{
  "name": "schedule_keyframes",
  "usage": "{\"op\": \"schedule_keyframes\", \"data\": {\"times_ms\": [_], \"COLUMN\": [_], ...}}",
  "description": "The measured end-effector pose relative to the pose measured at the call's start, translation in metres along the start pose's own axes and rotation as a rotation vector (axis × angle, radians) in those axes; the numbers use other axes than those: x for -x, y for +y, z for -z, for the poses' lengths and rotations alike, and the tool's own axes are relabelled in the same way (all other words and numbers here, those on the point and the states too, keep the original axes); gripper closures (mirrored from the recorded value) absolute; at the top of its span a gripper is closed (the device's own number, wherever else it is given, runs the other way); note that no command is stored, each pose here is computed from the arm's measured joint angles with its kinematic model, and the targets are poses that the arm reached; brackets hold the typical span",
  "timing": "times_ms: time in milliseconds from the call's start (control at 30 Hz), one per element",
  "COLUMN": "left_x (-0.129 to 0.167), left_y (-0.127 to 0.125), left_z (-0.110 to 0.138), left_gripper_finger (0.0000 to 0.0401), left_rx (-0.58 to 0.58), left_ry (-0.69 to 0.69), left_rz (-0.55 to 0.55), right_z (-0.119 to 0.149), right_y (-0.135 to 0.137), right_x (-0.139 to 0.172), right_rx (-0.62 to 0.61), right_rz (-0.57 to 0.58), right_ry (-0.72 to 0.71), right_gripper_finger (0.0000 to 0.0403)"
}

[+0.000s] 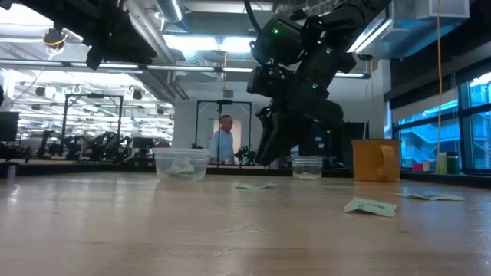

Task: Pick and place Stevia / Truvia into bins
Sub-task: Put the stevia packet into the transparent container

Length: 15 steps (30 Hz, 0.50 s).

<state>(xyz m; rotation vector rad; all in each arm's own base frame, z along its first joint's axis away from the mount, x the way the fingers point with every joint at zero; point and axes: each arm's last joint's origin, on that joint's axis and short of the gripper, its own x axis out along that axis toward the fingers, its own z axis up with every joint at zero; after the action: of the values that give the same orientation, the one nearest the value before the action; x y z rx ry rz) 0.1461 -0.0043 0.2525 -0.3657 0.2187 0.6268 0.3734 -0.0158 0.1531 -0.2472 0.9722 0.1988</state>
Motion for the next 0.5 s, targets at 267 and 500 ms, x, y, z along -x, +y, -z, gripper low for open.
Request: {"op": "schedule_keyframes", "data": {"times_ms": [267,500], "left_x": [0.0001,0.0000], "left_y": [0.0000,0.0000], "left_z": [0.0000,0.0000], "left_gripper_finger": [0.0304,0.0304], "left_rx": [0.000,0.000], "left_ry": [0.000,0.000], "left_rz": [0.001,0.000], "right_z": [0.0005,0.0012], "right_y": [0.0002,0.0001], "right_x": [0.0000,-0.0039], "right_rx": [-0.046,-0.050], "right_rz": [-0.001,-0.002], "right_ry": [0.004,0.004], "right_gripper_finger": [0.0286,0.0286]}}
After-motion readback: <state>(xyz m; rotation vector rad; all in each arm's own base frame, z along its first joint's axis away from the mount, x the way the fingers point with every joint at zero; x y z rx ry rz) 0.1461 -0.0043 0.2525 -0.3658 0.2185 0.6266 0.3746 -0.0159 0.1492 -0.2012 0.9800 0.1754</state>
